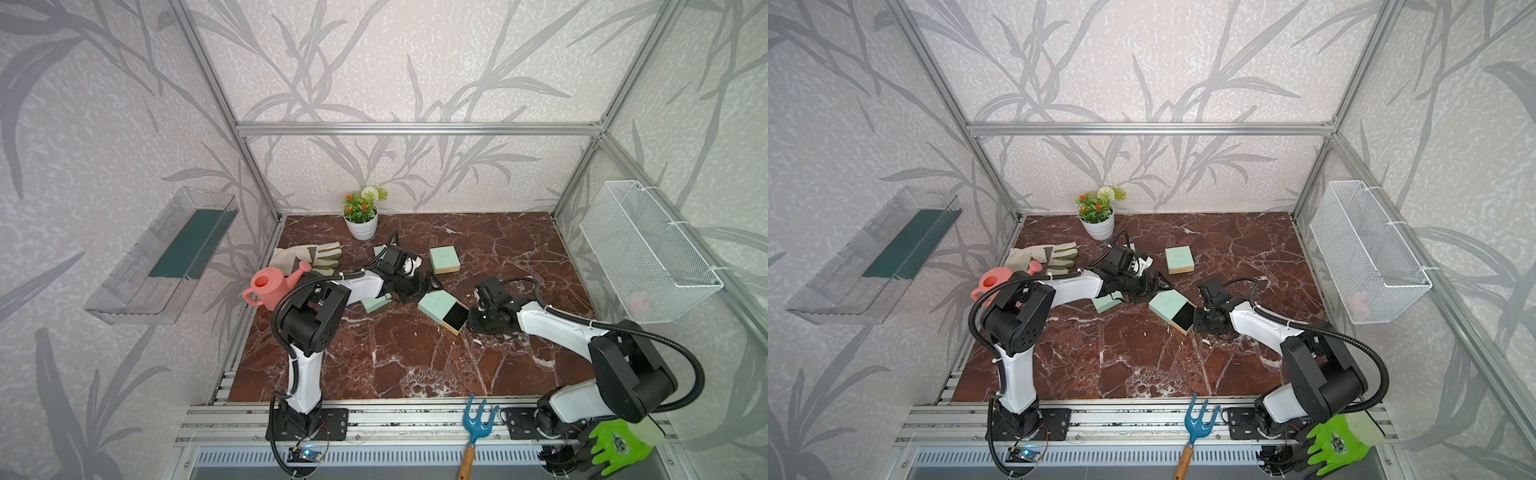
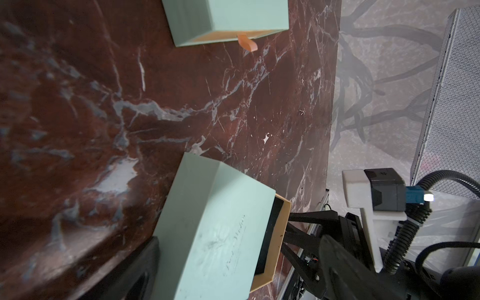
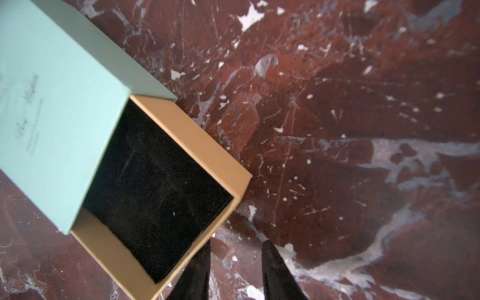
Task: Take out the earrings from the drawer-style jewelry box
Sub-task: Close the drawer of the jewelry box.
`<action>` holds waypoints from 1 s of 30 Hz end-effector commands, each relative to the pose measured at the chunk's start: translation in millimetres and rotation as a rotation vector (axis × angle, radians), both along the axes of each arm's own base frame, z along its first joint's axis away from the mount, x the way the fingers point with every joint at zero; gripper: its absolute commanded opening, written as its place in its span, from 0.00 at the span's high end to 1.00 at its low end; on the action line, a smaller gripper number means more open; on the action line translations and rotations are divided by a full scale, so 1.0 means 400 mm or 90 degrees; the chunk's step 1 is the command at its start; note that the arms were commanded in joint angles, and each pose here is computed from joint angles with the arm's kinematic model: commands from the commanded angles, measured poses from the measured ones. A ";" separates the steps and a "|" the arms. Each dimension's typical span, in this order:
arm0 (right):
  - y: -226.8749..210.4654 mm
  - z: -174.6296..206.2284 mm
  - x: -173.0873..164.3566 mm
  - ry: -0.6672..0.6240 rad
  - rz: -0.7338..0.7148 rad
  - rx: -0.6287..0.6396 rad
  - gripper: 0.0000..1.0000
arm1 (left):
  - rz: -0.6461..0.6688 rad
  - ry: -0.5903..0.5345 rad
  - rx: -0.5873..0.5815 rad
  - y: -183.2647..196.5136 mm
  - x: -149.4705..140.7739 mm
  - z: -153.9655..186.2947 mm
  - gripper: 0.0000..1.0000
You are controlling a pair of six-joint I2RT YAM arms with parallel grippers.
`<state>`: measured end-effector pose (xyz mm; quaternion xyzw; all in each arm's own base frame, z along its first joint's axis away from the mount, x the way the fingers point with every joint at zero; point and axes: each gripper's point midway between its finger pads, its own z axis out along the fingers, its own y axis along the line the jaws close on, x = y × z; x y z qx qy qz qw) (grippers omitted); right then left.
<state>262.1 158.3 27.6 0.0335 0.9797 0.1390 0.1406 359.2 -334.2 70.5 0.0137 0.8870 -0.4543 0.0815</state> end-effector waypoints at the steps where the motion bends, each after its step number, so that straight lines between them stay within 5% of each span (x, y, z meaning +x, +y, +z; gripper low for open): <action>1: 0.025 0.020 0.020 -0.014 0.007 0.023 0.65 | -0.012 0.014 -0.026 -0.010 -0.011 -0.001 0.05; 30: 0.130 0.024 0.106 -0.044 0.020 0.091 0.62 | -0.029 0.022 -0.054 -0.055 -0.023 0.005 0.05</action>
